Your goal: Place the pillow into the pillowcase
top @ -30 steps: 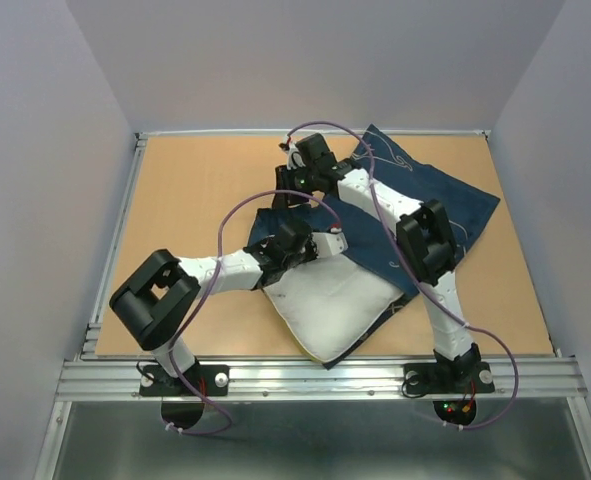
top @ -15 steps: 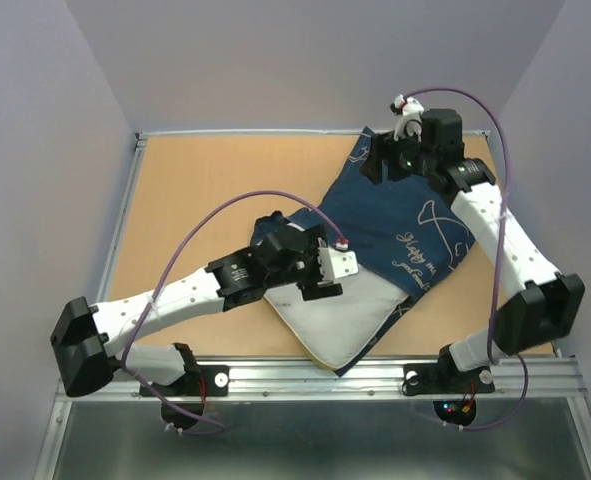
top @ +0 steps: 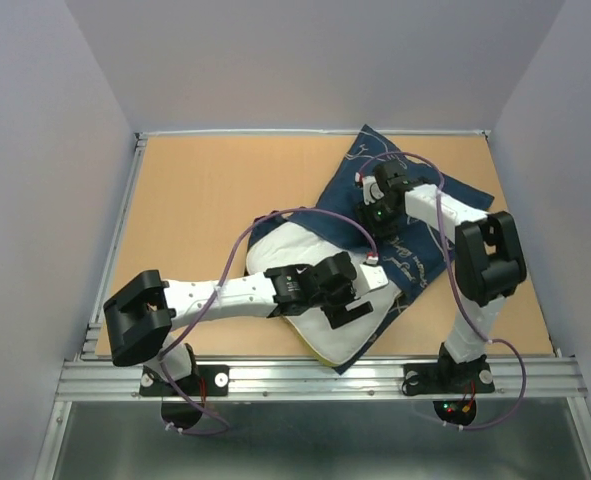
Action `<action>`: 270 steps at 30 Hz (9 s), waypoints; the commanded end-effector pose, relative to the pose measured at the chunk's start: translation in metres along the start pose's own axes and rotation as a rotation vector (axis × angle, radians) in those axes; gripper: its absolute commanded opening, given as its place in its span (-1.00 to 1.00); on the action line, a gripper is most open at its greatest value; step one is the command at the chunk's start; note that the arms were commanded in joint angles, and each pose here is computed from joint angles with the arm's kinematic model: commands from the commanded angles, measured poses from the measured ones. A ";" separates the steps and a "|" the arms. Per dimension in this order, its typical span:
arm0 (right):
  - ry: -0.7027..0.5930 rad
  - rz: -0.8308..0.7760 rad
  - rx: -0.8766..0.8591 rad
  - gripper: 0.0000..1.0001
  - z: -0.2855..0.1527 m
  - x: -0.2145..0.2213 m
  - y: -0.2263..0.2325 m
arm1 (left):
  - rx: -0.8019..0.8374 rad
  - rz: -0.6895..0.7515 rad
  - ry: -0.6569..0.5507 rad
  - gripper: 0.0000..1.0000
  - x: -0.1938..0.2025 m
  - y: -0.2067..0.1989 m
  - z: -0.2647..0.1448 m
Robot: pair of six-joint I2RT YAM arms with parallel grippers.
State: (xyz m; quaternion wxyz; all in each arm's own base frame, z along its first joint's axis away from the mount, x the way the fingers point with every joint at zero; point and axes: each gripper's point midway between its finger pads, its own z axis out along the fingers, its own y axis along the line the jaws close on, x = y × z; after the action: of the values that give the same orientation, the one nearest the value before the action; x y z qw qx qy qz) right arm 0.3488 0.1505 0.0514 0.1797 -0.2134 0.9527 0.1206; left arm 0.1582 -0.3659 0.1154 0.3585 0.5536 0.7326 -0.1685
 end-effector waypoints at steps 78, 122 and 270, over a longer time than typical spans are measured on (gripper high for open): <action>-0.136 0.290 -0.843 -0.99 -0.125 0.070 0.103 | -0.577 -0.670 -0.457 -1.00 -0.115 0.295 0.126; -0.278 -0.358 -0.023 1.00 -0.040 -0.140 0.147 | -0.201 -0.453 -0.004 0.54 0.128 0.384 -0.027; 0.014 -0.067 -0.071 0.68 -0.030 0.017 0.019 | -0.115 -0.678 -0.030 0.29 0.092 0.292 -0.062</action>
State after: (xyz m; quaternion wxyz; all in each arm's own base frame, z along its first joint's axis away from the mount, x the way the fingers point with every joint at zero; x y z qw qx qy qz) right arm 0.3142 0.1741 0.1059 0.1936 -0.2493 0.9241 0.2154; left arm 0.4331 -0.1647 0.1643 0.3627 0.2399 0.8670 -0.2434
